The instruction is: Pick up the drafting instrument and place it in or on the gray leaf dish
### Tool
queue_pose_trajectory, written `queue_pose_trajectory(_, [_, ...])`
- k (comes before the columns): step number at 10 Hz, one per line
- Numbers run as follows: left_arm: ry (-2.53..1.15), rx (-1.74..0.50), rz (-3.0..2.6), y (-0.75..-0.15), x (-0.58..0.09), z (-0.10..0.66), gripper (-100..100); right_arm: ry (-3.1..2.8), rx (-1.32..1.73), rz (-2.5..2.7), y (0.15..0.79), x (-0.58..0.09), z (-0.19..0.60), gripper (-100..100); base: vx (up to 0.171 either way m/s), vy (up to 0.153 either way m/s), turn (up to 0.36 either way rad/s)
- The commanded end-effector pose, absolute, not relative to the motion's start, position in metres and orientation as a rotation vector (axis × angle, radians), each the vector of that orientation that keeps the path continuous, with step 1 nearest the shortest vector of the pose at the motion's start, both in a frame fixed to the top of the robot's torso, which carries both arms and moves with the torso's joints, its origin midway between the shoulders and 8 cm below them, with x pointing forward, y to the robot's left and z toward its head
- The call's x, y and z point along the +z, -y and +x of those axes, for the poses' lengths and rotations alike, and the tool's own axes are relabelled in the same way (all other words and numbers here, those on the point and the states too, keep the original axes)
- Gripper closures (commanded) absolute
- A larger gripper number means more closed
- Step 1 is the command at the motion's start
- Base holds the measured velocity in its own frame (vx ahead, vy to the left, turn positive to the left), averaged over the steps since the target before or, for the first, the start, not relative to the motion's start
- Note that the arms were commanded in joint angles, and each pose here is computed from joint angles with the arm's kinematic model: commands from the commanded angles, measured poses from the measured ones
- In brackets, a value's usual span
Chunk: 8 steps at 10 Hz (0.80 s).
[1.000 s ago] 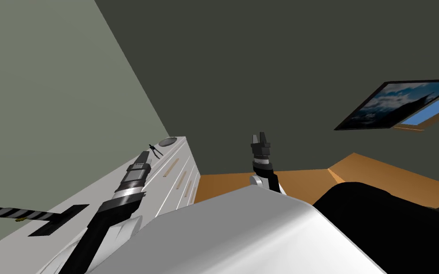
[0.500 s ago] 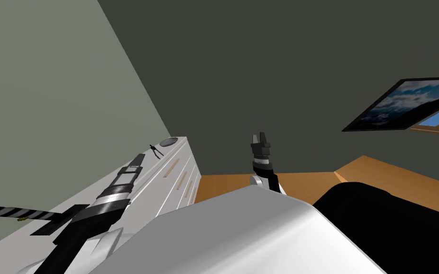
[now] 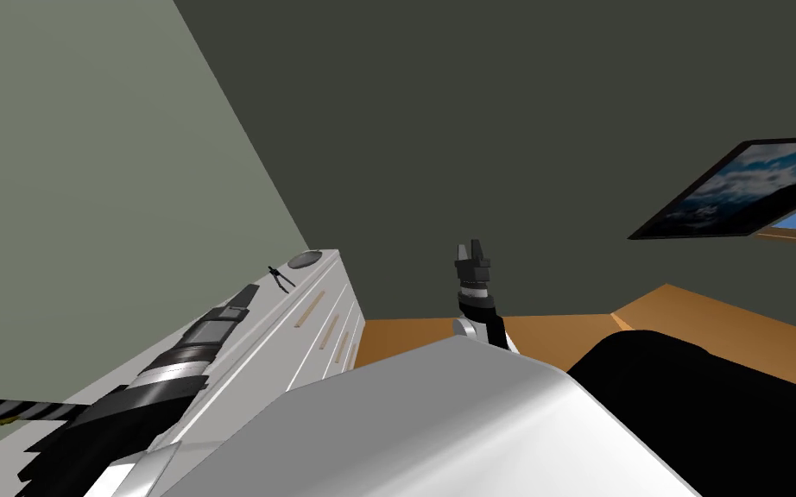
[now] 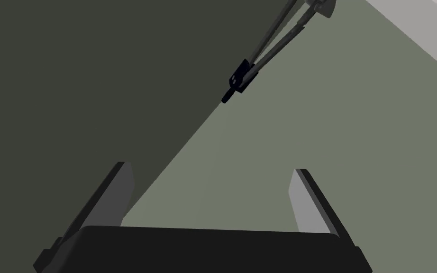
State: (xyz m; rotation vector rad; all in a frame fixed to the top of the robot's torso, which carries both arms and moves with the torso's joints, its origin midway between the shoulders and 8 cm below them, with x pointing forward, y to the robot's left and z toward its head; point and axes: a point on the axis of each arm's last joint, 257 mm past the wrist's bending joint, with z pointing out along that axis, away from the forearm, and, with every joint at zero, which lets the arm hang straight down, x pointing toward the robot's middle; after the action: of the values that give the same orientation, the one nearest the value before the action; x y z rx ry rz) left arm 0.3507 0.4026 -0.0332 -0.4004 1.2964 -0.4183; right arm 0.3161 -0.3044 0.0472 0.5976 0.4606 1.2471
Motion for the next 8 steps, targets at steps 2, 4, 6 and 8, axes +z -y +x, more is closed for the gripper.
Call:
queue_pose_trajectory(2, [-1.358, -0.325, -0.323, -0.407, -0.036, 0.344, -100, -0.461, 1.247, 0.598, 0.304, 0.047, 0.316, 0, 0.062, 0.028, -0.026])
queue_pose_trajectory(4, [-1.402, -0.268, -0.264, -0.408, -0.039, 0.340, -100, -0.461, 1.247, 0.598, 0.304, 0.047, 0.316, 0, 0.061, 0.027, -0.041])
queue_pose_trajectory(6, [-1.443, -0.220, -0.205, -0.407, -0.043, 0.335, -100, -0.461, 1.247, 0.598, 0.304, 0.047, 0.316, 0, 0.053, 0.040, -0.054])
queue_pose_trajectory(8, [-1.481, -0.182, -0.148, -0.405, -0.048, 0.331, -100, -0.461, 1.247, 0.598, 0.304, 0.047, 0.316, 0, 0.068, 0.034, -0.060])
